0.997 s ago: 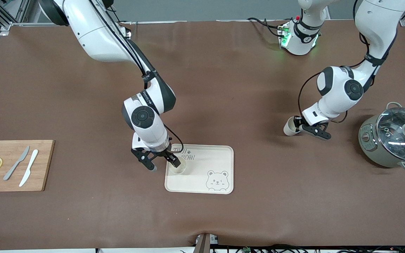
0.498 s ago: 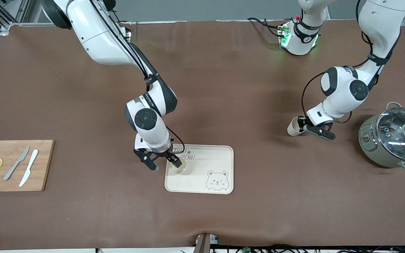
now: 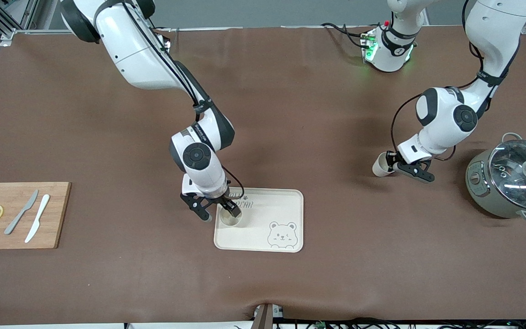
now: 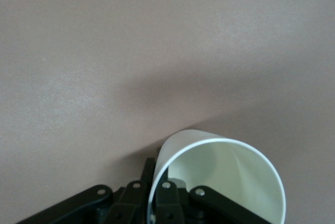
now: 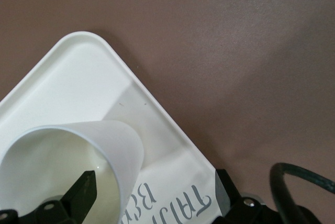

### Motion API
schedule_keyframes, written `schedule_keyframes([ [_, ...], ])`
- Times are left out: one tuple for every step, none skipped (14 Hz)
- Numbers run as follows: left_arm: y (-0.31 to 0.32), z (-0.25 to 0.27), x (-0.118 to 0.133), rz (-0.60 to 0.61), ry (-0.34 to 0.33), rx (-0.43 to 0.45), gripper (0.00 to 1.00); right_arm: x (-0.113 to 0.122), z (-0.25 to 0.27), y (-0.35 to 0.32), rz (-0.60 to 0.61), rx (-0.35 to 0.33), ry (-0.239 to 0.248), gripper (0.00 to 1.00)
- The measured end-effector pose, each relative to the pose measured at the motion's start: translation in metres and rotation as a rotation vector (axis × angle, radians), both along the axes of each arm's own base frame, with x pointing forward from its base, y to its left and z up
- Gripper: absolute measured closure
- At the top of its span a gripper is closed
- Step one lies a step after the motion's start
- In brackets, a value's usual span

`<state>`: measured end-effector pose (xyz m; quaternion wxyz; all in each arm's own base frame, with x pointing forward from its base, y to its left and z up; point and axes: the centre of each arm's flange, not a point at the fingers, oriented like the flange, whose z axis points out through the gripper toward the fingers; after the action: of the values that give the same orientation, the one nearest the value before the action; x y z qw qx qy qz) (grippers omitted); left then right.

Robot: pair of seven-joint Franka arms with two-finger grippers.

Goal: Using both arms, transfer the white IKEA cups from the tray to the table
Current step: 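Grasp the other cup with the right gripper while the left lowers its cup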

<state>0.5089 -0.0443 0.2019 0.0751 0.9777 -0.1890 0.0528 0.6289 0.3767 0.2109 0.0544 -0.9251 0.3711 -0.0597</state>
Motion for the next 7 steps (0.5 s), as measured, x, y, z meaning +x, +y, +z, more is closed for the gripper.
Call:
schedule_keyframes([
  [0.0,0.0001,0.0002,0.0,0.0,0.0,0.96,0.0003,0.0003,-0.0002,0.0,0.0,-0.001,0.0],
  [-0.0002,0.0002,0.0006,-0.001,-0.001,0.0,0.96,0.0006,0.0007,-0.0002,-0.001,0.0,-0.002,0.0],
  [-0.0006,0.0006,0.0018,-0.008,-0.004,-0.001,0.96,0.0008,0.0009,-0.0002,-0.001,0.0,-0.002,0.0],
  [-0.001,0.0014,0.0039,-0.02,-0.01,-0.001,0.9,0.0009,0.001,-0.0003,-0.001,0.0,-0.002,0.02],
  [-0.0011,0.0021,0.0058,-0.032,-0.015,0.0,0.82,0.0011,0.001,-0.0006,-0.001,0.0,-0.003,0.02],
  [-0.0011,0.0021,0.007,-0.04,-0.018,0.0,0.7,0.0013,0.0011,-0.0008,-0.002,0.0,-0.003,0.1],
  [-0.0013,0.0011,0.0071,-0.046,-0.017,-0.001,0.6,0.0014,0.0012,-0.0009,-0.002,0.0,-0.003,0.19],
])
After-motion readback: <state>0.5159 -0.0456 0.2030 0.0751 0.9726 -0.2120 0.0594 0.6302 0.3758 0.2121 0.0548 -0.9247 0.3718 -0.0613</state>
